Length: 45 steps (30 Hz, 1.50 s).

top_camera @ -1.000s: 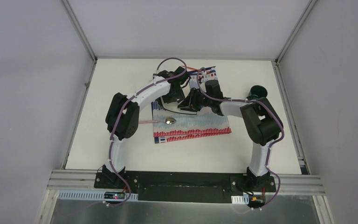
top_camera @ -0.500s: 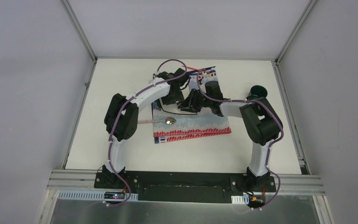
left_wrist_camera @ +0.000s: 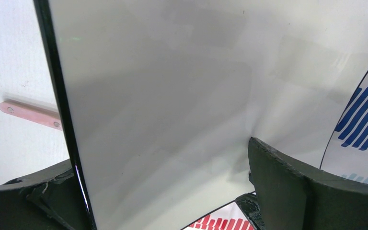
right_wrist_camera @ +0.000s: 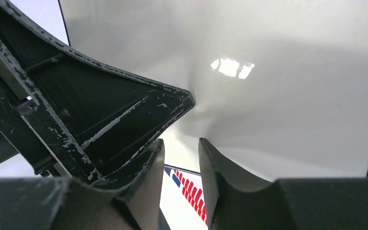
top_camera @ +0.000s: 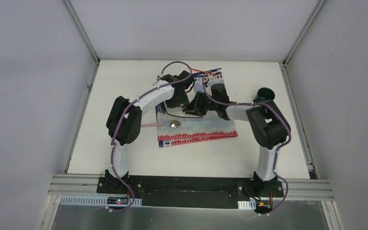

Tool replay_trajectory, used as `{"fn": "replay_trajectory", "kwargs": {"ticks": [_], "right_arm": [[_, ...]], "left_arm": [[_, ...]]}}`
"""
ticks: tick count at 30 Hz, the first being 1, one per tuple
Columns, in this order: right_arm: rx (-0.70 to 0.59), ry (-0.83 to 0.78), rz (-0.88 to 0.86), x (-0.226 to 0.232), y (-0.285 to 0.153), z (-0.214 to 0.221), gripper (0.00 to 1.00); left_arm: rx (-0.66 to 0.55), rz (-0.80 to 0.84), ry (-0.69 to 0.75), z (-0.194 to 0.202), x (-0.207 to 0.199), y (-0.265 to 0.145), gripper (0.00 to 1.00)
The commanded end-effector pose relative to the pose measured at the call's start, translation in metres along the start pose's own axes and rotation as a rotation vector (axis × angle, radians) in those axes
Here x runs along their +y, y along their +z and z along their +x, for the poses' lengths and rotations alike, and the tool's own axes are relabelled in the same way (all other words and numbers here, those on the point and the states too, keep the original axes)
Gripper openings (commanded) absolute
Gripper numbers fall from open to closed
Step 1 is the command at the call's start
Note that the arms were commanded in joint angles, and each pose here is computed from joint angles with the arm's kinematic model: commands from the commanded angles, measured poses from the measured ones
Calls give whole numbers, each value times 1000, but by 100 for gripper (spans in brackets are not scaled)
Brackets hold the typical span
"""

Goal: Set the dinner table for one person
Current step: Place the plate on the napkin.

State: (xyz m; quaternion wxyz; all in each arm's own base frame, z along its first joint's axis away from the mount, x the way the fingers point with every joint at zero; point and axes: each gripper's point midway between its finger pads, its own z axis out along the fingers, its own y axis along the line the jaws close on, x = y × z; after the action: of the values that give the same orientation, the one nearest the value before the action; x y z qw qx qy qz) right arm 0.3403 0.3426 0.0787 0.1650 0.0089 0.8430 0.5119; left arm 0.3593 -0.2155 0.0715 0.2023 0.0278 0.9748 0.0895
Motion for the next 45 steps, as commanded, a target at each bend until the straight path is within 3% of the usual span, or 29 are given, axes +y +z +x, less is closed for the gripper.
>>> {"fn": "replay_trajectory", "kwargs": {"ticks": [1,13,19,27,31,39,45], "right_arm": [[18,-25,-24,8,13,14,37],[11,-19,-39,10,12,15,37],[11,0,-43,10,14,14,37],[-14,-23,-21,13,-2,0,38],[-58,-96,99,8,-31,-18,40],[-142,-88,255,-9,-87,-60,45],[-144,-70,295,-25,-93,-70,46]], "left_arm": [[393,-279,440,106,65,-4,96],[377,-323,458,107,84,-25,96],[335,-281,395,98,72,-26,95],[161,-174,241,58,39,-26,93],[75,-112,171,38,30,-45,93],[-162,-60,69,-16,28,-79,97],[-292,-14,-67,-56,38,-94,98]]}}
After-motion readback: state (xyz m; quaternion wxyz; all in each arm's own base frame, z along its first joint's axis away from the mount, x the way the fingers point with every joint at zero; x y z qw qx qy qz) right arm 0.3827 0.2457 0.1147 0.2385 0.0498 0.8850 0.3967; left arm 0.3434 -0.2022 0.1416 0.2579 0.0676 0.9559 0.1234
